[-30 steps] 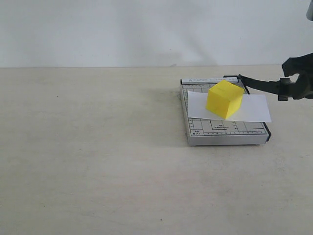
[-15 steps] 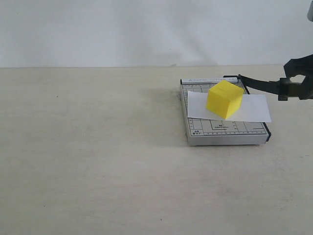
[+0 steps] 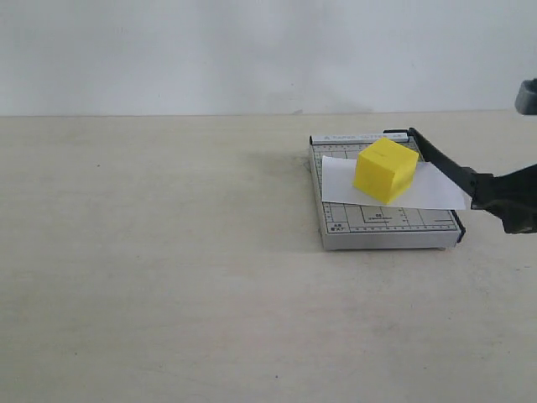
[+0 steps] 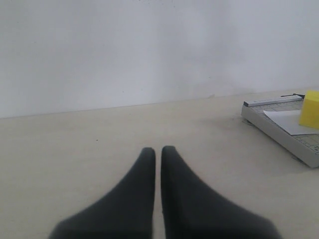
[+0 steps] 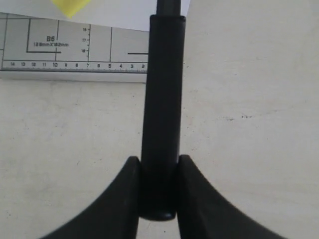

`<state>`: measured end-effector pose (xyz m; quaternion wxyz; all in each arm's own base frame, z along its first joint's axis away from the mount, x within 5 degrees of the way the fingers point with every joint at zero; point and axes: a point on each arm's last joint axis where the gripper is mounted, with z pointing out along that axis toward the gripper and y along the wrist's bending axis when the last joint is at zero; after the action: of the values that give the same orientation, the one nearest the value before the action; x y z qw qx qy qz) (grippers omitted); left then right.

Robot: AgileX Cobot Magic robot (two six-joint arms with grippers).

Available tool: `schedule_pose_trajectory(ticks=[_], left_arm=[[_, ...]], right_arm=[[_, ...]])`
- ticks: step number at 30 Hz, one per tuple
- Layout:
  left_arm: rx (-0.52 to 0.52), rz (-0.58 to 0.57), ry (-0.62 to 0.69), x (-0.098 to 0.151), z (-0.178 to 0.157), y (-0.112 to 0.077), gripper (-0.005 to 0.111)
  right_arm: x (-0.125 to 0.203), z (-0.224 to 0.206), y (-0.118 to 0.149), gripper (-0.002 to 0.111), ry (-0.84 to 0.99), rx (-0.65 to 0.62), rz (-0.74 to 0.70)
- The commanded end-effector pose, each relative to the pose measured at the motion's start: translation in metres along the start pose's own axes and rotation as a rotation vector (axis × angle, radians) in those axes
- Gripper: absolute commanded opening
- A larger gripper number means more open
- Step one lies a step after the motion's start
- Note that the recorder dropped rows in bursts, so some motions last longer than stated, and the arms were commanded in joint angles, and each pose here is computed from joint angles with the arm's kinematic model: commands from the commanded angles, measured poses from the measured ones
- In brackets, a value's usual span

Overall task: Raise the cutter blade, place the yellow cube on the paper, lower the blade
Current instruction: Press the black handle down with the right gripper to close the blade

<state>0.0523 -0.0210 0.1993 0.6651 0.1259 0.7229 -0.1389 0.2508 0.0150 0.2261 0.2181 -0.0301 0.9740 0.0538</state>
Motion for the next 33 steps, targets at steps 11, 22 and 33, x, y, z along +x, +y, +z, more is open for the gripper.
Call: schedule_pose_trajectory(ticks=[11, 22, 33], left_arm=[[-0.002, -0.007, -0.006, 0.001, 0.000, 0.000, 0.004], [-0.002, -0.007, -0.006, 0.001, 0.000, 0.000, 0.004], [-0.002, -0.007, -0.006, 0.001, 0.000, 0.000, 0.004]], right_arm=[[0.064, 0.036, -0.005, 0.000, 0.135, 0.019, 0.013], [0.089, 0.047, -0.007, 0.000, 0.143, 0.030, 0.040], [0.088, 0.050, -0.008, 0.000, 0.128, 0.036, 0.036]])
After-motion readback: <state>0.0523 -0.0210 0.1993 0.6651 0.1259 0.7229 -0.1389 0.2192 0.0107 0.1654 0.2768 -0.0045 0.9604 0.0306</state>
